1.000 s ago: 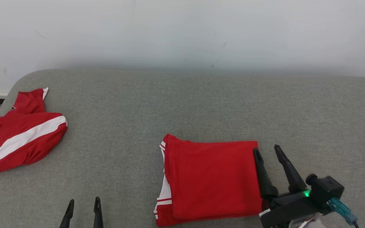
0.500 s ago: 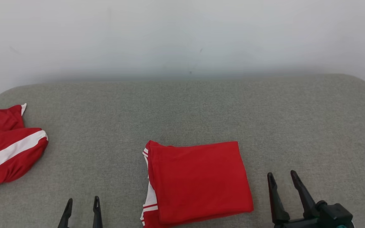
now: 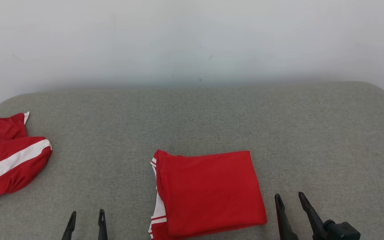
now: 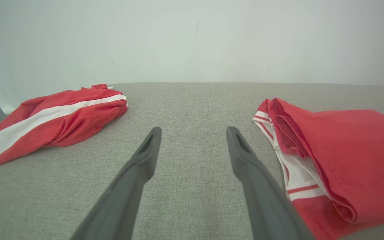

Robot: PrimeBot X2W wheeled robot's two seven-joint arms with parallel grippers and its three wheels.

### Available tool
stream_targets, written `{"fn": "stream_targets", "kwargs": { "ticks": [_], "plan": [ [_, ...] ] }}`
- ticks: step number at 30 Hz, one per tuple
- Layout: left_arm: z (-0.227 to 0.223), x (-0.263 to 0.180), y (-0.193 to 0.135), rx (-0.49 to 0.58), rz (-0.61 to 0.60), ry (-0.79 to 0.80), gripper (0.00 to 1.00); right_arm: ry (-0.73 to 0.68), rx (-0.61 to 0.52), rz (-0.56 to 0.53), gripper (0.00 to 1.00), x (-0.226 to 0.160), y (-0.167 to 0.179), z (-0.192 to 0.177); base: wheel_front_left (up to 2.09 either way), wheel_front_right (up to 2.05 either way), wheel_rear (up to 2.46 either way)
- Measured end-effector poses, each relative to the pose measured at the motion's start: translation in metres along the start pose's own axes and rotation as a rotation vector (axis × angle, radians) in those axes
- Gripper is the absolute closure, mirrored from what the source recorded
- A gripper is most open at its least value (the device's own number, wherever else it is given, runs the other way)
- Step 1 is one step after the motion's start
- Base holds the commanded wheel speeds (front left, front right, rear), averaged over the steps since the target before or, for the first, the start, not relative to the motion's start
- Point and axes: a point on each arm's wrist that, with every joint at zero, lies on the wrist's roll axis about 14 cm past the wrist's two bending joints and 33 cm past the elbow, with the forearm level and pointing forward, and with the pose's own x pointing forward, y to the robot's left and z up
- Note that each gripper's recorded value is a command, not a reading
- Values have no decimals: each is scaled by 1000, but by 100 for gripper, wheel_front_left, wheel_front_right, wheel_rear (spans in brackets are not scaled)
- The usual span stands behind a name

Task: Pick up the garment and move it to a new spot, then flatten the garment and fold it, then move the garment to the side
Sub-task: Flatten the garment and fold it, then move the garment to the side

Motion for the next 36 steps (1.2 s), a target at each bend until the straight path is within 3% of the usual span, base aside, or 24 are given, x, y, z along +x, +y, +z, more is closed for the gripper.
{"fn": "stream_targets", "kwargs": {
  "ticks": [36],
  "plan": [
    [-6, -6, 1, 15, 4, 20, 0, 20, 0, 18, 0, 0, 6, -6, 0, 0, 0]
  ]
}}
